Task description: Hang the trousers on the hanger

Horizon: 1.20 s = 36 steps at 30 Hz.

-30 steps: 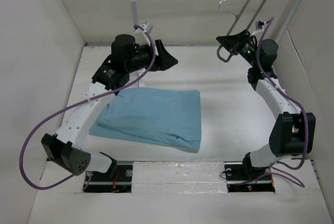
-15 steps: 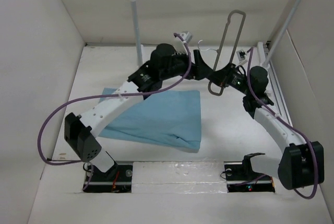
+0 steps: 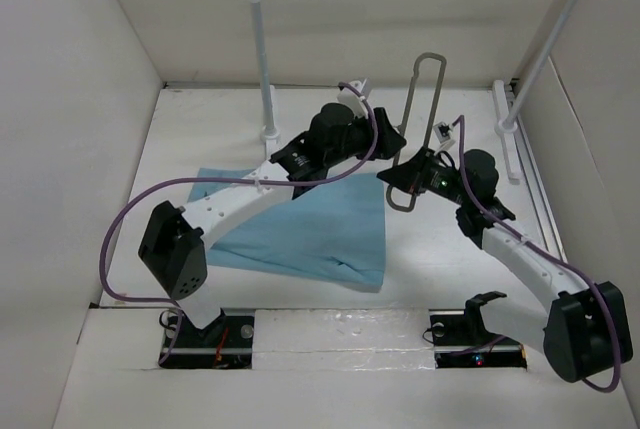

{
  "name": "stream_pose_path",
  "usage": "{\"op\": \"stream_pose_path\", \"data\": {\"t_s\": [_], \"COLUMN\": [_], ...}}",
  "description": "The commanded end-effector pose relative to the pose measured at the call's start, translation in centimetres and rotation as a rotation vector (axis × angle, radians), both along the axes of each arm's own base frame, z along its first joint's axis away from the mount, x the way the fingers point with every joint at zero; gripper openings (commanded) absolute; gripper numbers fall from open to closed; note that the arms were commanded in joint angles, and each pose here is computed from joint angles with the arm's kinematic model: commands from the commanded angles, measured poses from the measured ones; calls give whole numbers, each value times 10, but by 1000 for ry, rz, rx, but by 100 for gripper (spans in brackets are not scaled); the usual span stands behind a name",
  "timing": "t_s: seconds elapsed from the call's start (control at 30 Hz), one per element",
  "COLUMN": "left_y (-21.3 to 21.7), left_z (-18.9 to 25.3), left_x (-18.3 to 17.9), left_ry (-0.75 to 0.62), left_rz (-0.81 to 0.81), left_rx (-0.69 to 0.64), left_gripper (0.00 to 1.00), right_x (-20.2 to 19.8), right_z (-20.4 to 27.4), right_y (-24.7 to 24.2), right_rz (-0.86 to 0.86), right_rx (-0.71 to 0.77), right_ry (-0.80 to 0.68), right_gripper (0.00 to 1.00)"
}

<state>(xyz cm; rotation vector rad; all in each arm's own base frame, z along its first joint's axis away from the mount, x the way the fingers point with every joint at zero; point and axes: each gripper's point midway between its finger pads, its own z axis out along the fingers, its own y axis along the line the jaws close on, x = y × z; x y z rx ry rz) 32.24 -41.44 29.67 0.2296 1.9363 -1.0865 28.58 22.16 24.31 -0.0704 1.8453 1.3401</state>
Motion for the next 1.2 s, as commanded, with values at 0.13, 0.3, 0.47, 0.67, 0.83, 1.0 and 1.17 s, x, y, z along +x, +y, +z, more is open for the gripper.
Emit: {"op": "stream_pose_path", "data": {"t_s": [0.13,0.3,0.47,0.67,0.83,1.0,1.17], "left_y": [-5,-13,-10,-1,6,6,14], "left_z": [7,1,-4,-28,-53,-76,-108], "left_x": [5,-6,-6,-19,-52,-87,-102], "left_ry": [-31,-20,3,78,160,247,303], "left_rz": [36,28,48,47,36,-1,65], "left_rx": [-119,-154,-154,-176,-245,-335,-348], "left_gripper": [53,29,0,0,0,0,0], "right_x": [-29,-43,-52,-69,-93,-112,-114], "right_z": [8,2,-5,-20,-36,-25,-24], "right_y": [13,18,16,7,-18,-46,-55], "right_rz": [88,124,110,98,38,-73,-110], "right_rx": [40,84,88,0,-162,-221,-256], "right_ry": [-27,14,54,85,149,127,101], "right_gripper": [18,16,16,48,70,64,4]}}
